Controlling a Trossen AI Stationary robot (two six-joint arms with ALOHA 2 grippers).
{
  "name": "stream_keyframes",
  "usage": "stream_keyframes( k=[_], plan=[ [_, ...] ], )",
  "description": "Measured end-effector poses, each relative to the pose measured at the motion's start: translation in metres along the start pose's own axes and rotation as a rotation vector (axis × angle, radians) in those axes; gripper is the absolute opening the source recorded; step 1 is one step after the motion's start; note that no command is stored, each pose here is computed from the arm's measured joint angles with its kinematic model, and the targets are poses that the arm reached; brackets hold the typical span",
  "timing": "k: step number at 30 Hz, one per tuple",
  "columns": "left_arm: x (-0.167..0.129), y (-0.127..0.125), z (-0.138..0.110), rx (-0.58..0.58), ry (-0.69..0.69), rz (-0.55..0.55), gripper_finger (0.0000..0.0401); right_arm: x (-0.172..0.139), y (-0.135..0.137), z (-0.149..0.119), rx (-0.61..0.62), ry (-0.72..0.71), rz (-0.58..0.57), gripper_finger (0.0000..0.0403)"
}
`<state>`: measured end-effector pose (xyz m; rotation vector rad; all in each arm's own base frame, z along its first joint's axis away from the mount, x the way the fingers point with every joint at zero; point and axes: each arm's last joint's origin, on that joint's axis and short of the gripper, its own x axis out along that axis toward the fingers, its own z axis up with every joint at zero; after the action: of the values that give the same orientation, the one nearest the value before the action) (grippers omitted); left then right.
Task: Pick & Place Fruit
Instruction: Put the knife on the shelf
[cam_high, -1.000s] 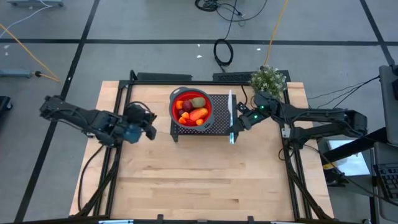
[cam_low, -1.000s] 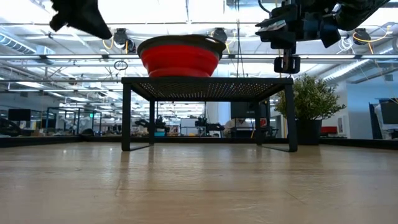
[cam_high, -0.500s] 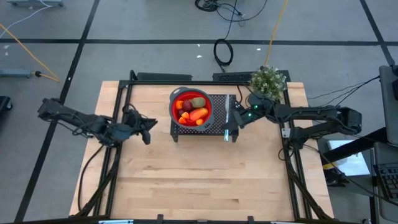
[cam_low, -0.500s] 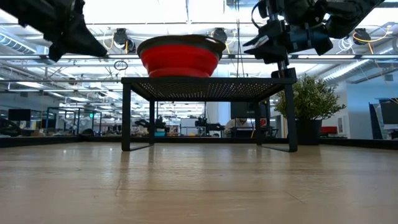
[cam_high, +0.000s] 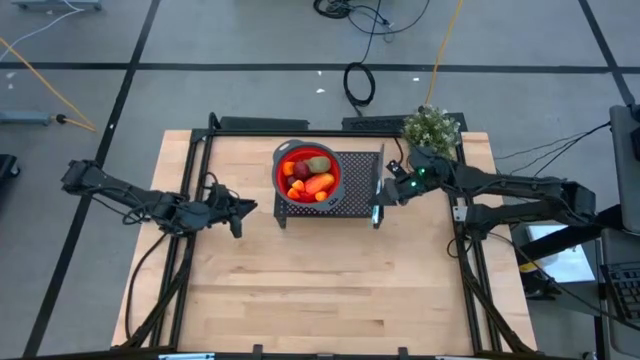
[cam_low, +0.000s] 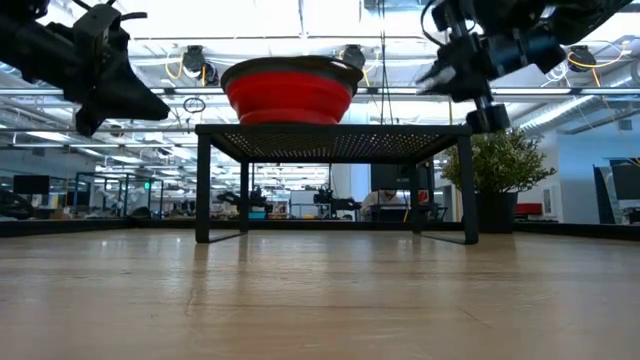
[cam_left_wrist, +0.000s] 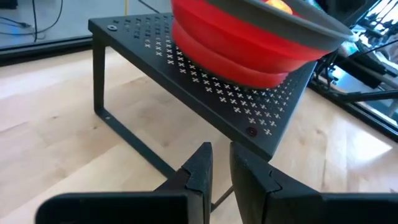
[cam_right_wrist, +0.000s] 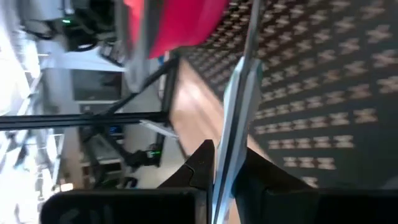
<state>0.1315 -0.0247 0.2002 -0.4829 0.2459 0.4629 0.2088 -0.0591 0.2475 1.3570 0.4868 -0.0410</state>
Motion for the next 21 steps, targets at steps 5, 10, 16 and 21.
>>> stream_keyframes(
  k=[5, 10, 16, 21],
  plan=[
    [0.001, 0.0, -0.001, -0.006, -0.006, -0.004, 0.0051, 0.002, -0.003, 0.001, -0.05, -0.016, -0.032, 0.0026],
    [0.002, 0.001, 0.0, -0.011, -0.009, 0.001, 0.0051, 0.004, -0.009, 0.006, -0.063, -0.03, -0.061, 0.0028],
    [0.003, 0.001, 0.002, -0.024, 0.002, -0.031, 0.0051, 0.008, -0.016, 0.01, -0.053, 0.027, -0.064, 0.0027],
    [0.004, 0.002, 0.003, -0.029, 0.004, -0.028, 0.0051, 0.009, -0.019, 0.012, -0.05, 0.023, -0.074, 0.0029]
  ],
)
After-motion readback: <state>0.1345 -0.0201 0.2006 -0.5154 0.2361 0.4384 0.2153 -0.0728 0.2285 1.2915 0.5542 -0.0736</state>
